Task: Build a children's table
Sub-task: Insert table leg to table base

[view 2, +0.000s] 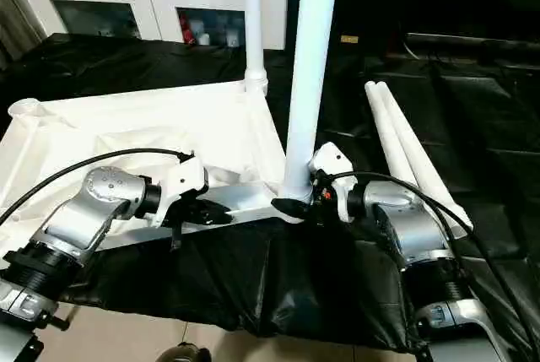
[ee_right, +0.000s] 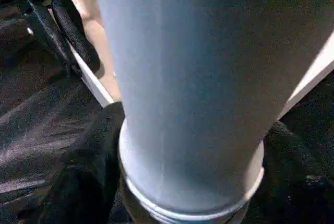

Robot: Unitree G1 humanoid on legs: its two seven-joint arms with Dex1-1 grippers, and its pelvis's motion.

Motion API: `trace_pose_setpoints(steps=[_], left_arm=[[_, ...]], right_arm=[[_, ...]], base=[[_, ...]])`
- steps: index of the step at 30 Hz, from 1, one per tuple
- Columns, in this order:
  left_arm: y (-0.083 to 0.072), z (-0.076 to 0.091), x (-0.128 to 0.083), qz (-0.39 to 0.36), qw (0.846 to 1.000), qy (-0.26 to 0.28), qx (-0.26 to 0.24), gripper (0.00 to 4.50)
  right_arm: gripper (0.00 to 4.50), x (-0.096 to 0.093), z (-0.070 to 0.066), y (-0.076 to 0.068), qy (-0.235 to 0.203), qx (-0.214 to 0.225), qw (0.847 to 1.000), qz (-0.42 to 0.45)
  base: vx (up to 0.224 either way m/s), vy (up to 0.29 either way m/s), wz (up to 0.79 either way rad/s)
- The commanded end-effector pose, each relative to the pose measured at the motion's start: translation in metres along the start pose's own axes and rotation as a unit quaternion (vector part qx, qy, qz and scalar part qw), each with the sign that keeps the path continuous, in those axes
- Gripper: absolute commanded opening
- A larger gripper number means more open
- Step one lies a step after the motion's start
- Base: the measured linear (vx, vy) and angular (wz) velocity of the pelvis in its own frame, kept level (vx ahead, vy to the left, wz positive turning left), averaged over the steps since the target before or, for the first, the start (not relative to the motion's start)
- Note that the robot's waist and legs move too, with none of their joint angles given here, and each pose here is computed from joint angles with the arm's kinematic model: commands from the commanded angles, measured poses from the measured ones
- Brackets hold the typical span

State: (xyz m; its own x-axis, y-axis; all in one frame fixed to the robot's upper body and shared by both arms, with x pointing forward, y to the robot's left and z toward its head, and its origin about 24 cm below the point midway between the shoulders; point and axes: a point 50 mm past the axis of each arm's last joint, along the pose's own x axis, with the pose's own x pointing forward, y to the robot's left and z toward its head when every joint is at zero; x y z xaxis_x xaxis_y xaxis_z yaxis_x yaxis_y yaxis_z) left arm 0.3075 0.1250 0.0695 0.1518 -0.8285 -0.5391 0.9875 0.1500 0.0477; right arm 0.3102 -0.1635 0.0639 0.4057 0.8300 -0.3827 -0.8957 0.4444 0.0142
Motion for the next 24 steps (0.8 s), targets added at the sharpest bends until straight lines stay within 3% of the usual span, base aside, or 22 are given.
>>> trace_pose_setpoints(steps=[1,12,13,15,17,20,24], left_arm=[[0.000,0.021,0.004,-0.016,0.998,-0.036,0.044,0.00],[0.000,0.016,0.005,-0.002,0.999,-0.038,0.027,0.00],[0.008,0.018,0.011,0.049,0.998,-0.046,0.003,0.00],[0.011,0.019,0.013,0.070,0.996,-0.047,-0.005,0.00],[0.023,0.024,0.023,0.149,0.987,-0.044,-0.027,0.00],[0.031,0.032,0.035,0.207,0.976,-0.047,-0.050,0.00],[0.031,0.040,0.049,0.230,0.971,-0.049,-0.047,0.00]], right_arm=[[2.90,0.010,0.004,0.010,-0.005,-0.006,0.999,0.037],[2.74,0.016,-0.001,0.015,-0.007,0.014,0.999,0.040],[2.74,0.025,-0.004,0.010,-0.024,0.039,0.999,-0.014],[2.74,0.029,-0.006,0.008,-0.029,0.048,0.998,-0.039],[2.74,0.047,-0.012,0.001,-0.024,0.088,0.987,-0.133],[2.74,0.069,-0.014,0.001,-0.025,0.130,0.972,-0.193],[2.74,0.093,-0.006,0.008,-0.040,0.151,0.961,-0.229]], base=[[0.000,0.000,0.00],[0.000,0.000,0.00],[0.000,0.000,0.00],[0.000,0.000,0.00],[0.000,0.000,0.00],[0.000,0.000,0.00],[0.000,0.000,0.00]])
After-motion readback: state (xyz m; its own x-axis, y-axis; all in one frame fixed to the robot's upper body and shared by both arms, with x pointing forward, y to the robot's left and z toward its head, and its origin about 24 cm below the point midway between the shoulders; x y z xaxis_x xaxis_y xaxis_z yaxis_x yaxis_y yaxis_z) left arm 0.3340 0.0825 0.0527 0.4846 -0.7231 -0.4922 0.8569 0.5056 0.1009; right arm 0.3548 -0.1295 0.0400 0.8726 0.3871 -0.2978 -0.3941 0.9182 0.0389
